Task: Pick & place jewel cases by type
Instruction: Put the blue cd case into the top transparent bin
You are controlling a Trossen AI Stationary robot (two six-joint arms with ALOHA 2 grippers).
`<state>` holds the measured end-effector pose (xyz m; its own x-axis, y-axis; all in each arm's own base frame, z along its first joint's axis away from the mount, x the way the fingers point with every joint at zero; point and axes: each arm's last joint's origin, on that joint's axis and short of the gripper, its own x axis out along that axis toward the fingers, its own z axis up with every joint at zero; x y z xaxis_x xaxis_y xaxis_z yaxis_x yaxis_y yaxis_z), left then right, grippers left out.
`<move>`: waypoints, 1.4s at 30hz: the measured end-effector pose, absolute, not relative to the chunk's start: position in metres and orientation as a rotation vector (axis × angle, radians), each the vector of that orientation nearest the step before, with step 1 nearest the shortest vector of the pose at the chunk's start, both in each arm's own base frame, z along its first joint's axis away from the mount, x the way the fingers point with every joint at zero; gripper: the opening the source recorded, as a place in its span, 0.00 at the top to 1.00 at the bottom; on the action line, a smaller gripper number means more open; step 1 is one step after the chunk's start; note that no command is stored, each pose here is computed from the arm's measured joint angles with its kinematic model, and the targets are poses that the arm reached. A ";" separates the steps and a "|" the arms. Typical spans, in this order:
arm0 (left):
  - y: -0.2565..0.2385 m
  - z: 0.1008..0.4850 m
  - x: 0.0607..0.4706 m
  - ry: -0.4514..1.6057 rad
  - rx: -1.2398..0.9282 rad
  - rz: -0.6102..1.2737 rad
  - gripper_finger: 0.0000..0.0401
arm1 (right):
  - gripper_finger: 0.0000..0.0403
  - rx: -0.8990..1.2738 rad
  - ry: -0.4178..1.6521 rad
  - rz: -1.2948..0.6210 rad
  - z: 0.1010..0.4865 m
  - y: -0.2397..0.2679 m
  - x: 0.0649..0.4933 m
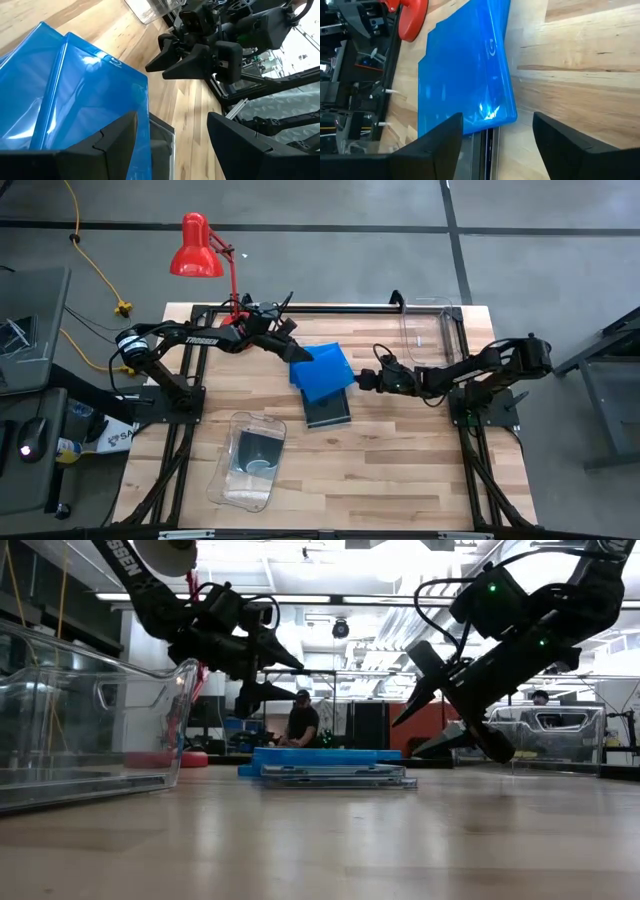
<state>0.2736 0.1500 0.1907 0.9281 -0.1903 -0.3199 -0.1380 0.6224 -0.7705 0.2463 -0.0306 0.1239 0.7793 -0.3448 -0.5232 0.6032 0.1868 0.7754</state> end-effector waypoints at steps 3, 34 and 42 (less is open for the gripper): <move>0.150 0.191 0.274 0.394 -0.905 -0.030 0.40 | 0.44 1.245 0.269 -0.673 0.121 -0.030 0.247; 0.150 0.190 0.273 0.395 -0.906 -0.026 0.40 | 0.49 1.317 0.280 -0.720 0.103 -0.044 0.286; 0.150 0.190 0.273 0.403 -0.912 -0.023 0.40 | 0.61 1.311 0.276 -0.727 0.104 -0.044 0.287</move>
<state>0.2731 0.1498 0.1896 0.9250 -0.1886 -0.3300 -0.1497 0.6174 -0.7723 0.2871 -0.0443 0.1038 0.7519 -0.3275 -0.5721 0.6250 0.0780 0.7767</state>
